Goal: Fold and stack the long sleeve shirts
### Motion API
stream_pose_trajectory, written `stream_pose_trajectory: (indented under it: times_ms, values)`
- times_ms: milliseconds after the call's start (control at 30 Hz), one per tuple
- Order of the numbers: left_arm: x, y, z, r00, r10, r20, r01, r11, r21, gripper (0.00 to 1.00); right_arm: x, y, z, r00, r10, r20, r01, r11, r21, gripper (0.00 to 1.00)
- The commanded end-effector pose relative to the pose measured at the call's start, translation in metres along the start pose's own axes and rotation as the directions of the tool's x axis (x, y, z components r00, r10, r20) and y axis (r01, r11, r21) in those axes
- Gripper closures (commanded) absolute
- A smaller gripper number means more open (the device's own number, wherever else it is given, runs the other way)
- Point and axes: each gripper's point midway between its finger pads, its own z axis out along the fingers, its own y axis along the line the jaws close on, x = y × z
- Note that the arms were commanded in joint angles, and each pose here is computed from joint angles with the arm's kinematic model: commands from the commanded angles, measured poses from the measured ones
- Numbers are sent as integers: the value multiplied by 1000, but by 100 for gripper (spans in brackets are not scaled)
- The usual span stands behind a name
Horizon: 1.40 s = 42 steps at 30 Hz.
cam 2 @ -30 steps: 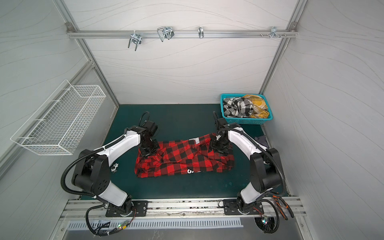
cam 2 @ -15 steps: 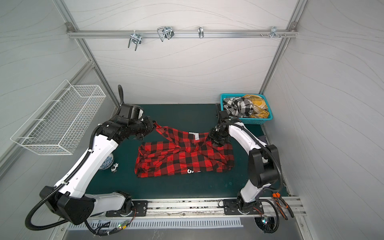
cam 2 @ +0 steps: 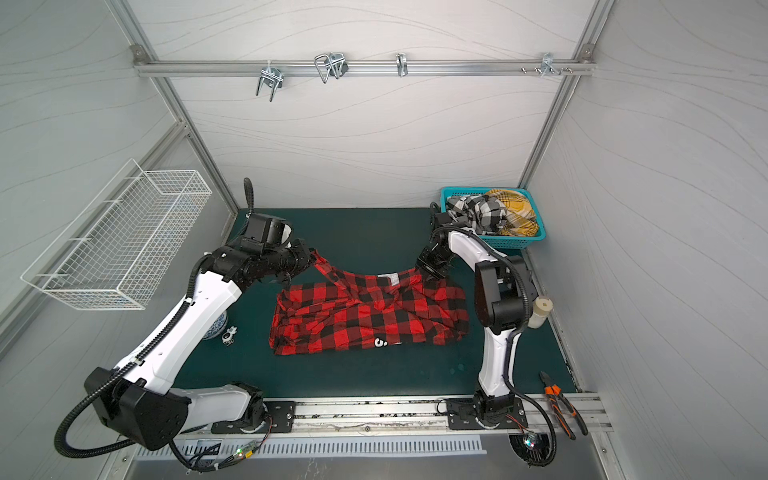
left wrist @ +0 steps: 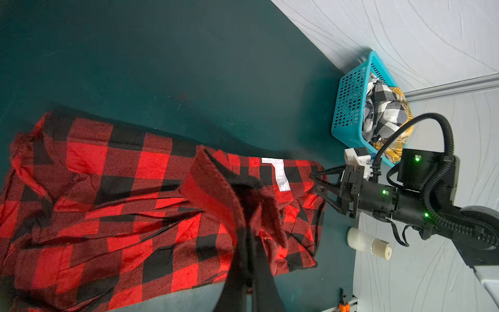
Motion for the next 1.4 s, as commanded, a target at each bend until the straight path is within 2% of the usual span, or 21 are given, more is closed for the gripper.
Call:
stream_pose_trajectory:
  times_ms: [0, 133, 300, 400, 533, 700, 933, 1100, 1367]
  values:
    - [-14, -4, -7, 997, 22, 70, -23, 1000, 15, 100, 2, -8, -3, 1000, 19, -5, -19, 998, 53, 76]
    - [-22, 22, 1, 996, -45, 81, 47, 999, -23, 100, 9, -20, -1, 1000, 19, -7, -19, 998, 56, 100]
    - [-22, 72, 26, 988, -107, 107, 115, 991, -71, 100, 31, -45, 5, 1000, 7, -22, -6, 997, 71, 100]
    - [0, 98, 48, 991, -109, 78, 117, 989, -94, 100, 46, -60, 10, 999, 16, -33, -13, 997, 81, 100]
    - [31, 139, 76, 985, -167, 44, 172, 969, -179, 100, 49, -67, 23, 998, 29, -56, -24, 997, 73, 100]
    - [28, 139, 89, 985, -168, 27, 170, 969, -177, 100, 40, -58, 17, 999, 9, -43, -7, 998, 62, 100]
    - [1, 114, 71, 984, -156, 88, 167, 977, -135, 100, 37, -42, -23, 999, -20, 30, 20, 1000, 12, 100]
    - [-6, 119, 67, 983, -132, 130, 151, 977, -152, 100, 46, -47, -30, 999, -15, 39, 14, 1000, 11, 100]
    - [47, 180, 91, 973, -225, 59, 232, 928, -290, 100, 70, -68, 11, 999, 12, -40, -11, 999, 40, 100]
